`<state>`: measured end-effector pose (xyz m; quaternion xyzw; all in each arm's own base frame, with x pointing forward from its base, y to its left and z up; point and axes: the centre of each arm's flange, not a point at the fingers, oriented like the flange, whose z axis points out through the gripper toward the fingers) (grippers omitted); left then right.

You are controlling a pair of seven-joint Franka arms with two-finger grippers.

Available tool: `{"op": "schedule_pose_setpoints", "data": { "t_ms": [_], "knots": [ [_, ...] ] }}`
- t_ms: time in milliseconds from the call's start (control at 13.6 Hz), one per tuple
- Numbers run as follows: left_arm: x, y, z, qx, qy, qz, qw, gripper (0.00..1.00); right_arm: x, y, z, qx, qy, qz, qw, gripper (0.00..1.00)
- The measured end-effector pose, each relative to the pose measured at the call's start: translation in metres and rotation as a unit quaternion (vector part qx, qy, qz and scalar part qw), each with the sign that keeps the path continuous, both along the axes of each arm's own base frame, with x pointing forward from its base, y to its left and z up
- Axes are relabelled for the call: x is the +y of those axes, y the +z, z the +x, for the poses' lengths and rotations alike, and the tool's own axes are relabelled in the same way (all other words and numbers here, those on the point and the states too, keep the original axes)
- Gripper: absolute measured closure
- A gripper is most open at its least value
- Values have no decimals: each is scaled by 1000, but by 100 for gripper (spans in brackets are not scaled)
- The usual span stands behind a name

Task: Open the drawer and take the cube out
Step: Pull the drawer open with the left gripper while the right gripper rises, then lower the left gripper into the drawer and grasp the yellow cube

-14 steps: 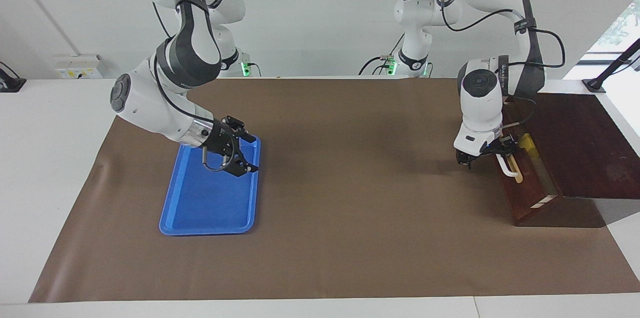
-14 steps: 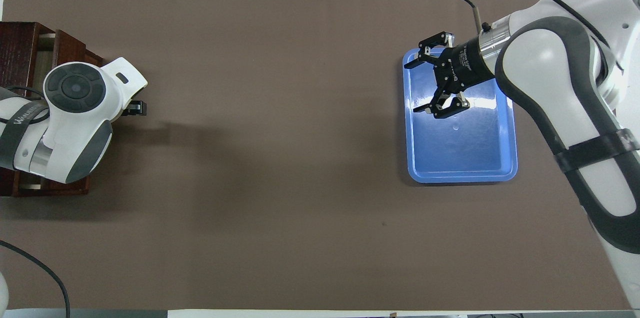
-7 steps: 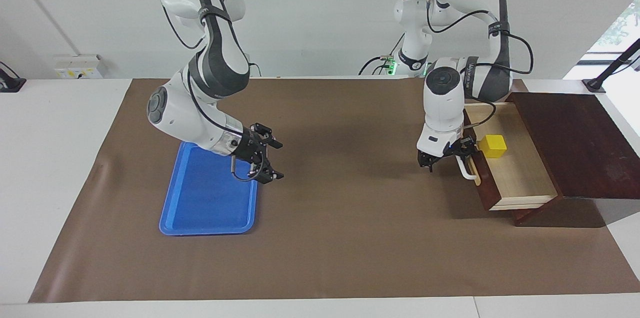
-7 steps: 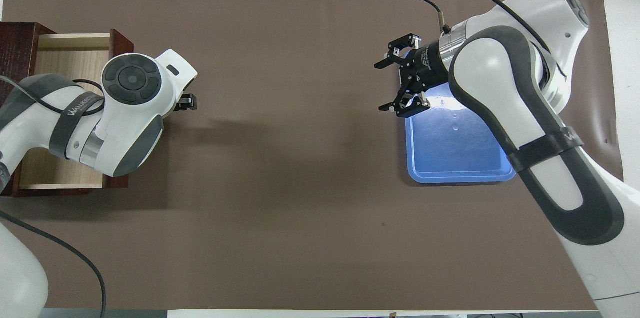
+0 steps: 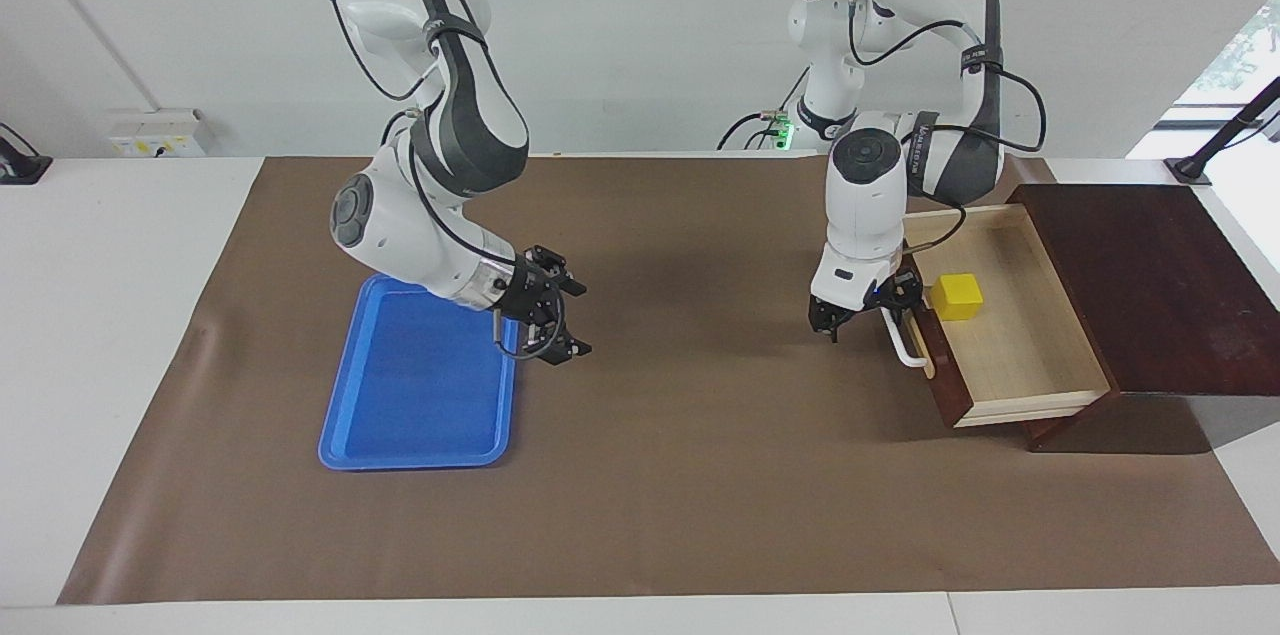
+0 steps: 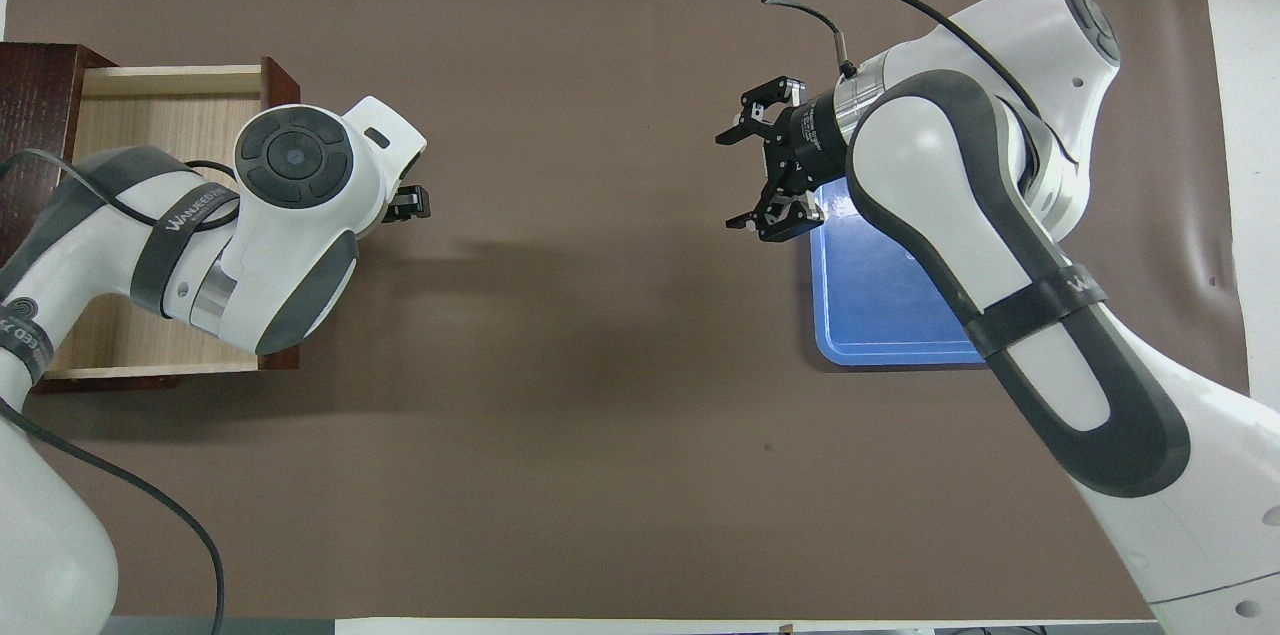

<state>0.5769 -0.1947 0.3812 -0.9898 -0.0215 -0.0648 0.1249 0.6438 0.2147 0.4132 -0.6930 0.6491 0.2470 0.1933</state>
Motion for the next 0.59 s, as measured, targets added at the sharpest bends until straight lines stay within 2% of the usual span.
{"op": "schedule_pose_setpoints", "data": {
  "t_ms": [220, 588],
  "knots": [
    [-8, 17, 4, 10, 17, -1, 1000, 0, 3, -3, 0, 2, 2, -1, 1000, 4],
    [-12, 115, 18, 33, 88, -50, 994, 0, 3, -4, 0, 2, 2, -1, 1000, 4]
  ]
}}
